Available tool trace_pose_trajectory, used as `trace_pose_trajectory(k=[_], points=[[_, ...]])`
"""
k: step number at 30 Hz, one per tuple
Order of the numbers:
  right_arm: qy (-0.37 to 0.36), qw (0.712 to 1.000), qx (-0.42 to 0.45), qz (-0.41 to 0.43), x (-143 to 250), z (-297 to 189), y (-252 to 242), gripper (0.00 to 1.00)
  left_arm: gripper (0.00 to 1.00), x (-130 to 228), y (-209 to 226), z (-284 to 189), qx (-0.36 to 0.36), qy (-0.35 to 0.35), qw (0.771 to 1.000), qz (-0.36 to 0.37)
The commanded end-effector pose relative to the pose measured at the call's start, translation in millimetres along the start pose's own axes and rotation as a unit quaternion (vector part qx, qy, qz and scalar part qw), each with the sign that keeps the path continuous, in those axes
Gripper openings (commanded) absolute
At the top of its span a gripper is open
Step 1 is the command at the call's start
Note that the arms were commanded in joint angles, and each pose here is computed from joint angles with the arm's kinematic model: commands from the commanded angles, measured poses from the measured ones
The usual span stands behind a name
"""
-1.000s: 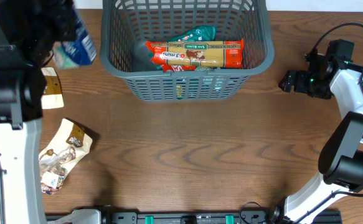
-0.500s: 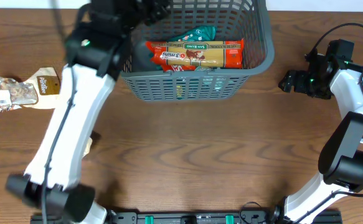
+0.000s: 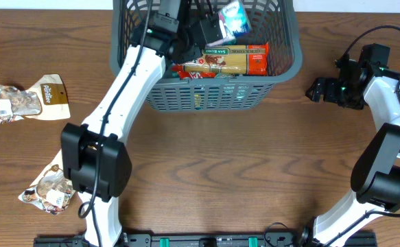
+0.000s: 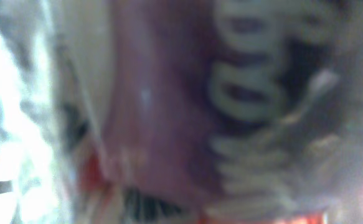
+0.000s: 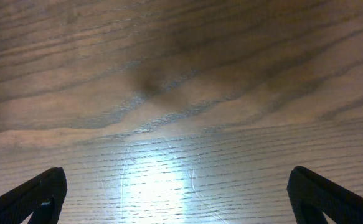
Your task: Pack container
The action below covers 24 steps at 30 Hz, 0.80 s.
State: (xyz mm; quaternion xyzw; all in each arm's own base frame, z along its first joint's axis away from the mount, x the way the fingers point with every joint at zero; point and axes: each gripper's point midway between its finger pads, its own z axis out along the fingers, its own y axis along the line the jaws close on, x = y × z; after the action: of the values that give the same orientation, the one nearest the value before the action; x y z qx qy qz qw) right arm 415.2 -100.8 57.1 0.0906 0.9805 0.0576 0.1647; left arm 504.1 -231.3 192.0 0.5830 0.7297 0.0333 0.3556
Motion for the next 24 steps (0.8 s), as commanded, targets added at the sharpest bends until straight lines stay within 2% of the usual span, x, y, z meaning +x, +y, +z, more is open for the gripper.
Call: trace_pose_trajectory(k=[1, 2, 3, 7, 9, 17, 21, 24], points=[[0.008, 1.000, -0.008, -0.014, 3.7, 5.7, 6.0, 0.99, 0.40, -8.0, 3.0, -11.5, -0.007, -0.008, 1.000, 0.002], [0.008, 1.000, -0.008, -0.015, 3.7, 5.7, 6.0, 0.99, 0.43, -6.5, 4.3, -12.9, -0.011, -0.003, 1.000, 0.001], [0.008, 1.000, -0.007, -0.015, 3.7, 5.7, 5.9, 0.99, 0.50, -4.5, 6.2, -14.1, -0.016, 0.003, 1.000, 0.001], [0.011, 1.000, -0.008, -0.019, 5.3, 5.7, 6.1, 0.99, 0.85, -9.8, 15.0, -33.8, -0.040, 0.004, 0.999, 0.004], [0.012, 1.000, -0.008, -0.018, 5.6, 5.7, 6.1, 0.99, 0.93, -19.5, 21.3, -53.8, -0.057, -0.010, 0.998, 0.007], [0.013, 1.000, -0.008, -0.018, 6.3, 5.7, 6.2, 0.99, 0.94, -53.1, 50.1, -174.7, -0.157, -0.077, 0.984, -0.021], [0.013, 1.000, -0.008, -0.018, 6.2, 5.7, 6.1, 0.99, 0.94, -41.9, 71.4, -242.7, -0.256, -0.055, 0.964, -0.052], [0.014, 1.000, -0.008, -0.023, 6.5, 5.7, 6.2, 0.99, 0.98, -16.5, 87.3, -290.9, -0.329, -0.036, 0.934, -0.138]])
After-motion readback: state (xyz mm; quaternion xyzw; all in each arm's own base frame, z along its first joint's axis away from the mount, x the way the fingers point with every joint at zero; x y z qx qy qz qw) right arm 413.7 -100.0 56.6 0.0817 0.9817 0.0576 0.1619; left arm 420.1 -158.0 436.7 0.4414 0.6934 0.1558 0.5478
